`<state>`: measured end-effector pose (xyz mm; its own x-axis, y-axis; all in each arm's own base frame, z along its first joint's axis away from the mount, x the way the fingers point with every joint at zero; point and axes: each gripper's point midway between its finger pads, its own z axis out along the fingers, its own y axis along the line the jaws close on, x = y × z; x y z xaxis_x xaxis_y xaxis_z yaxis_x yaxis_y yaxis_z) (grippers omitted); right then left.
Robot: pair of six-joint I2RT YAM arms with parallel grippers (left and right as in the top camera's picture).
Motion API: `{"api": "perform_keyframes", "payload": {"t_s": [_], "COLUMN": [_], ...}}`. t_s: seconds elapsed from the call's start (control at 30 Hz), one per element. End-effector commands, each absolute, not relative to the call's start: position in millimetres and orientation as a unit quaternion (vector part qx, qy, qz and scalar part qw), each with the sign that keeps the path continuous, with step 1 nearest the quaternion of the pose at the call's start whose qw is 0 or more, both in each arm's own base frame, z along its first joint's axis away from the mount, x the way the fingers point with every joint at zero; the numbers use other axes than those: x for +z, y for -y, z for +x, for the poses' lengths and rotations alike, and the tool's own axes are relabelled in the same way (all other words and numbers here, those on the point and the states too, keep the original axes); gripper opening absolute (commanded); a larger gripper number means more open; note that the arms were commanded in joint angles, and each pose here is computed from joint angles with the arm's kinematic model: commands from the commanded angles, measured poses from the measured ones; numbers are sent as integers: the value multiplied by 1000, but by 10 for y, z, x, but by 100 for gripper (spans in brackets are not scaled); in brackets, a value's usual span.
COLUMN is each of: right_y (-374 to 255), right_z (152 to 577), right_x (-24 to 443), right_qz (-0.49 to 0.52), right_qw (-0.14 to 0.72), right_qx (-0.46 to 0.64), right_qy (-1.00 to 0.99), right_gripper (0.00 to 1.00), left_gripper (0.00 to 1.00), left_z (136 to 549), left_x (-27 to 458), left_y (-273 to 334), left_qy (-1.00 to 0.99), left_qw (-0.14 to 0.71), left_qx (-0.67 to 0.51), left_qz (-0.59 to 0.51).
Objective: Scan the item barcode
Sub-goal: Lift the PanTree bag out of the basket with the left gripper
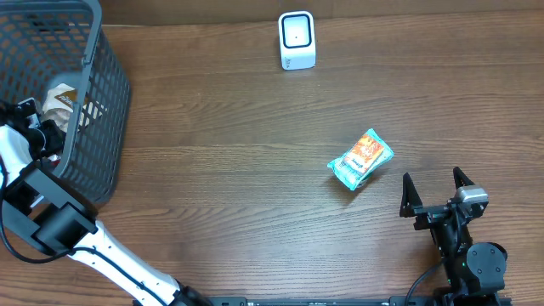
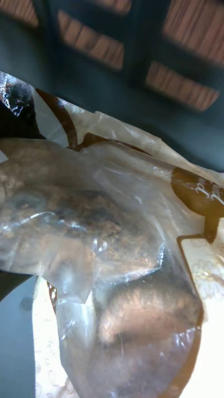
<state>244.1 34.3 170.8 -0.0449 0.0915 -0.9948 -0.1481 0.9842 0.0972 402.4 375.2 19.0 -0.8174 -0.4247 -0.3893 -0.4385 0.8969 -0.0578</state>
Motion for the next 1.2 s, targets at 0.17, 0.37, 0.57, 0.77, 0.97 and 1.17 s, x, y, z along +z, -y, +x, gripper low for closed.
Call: {"api": "perform_keyframes", "payload": {"t_s": [0.17,0.37,0.57,0.77,0.97,1.17], "right_y": [-326,-326,-326,-326,-326,-326], "right_z": [2443,2443,2443,2443,2443,2443], "right_x": [1696,1696,1696,1696,1696,1696], "right_qz": [-17,-17,-17,-17,-17,-17], "right_qw": [693,693,693,693,693,693], "right_qx": [84,84,84,84,84,84], "right_qy": [-715,-715,-715,-715,-715,-715], "right_gripper": [100,100,100,100,100,100], "left_gripper": [4,4,4,4,4,4], "left_z": [3982,4248,4241,4247,4205,4077], "left_x": [-263,569,1007,1387,1897,2958], "left_y": [-3238,-3263,-3343,-3332,-3216,-2893], "left_qy": [-941,-926,-916,-901,-885,-851], "left_qw": [121,195,217,244,278,367], "left_qx": [-82,-42,26,56,80,130], "left_qz": [-307,-319,-335,-355,-364,-352]}}
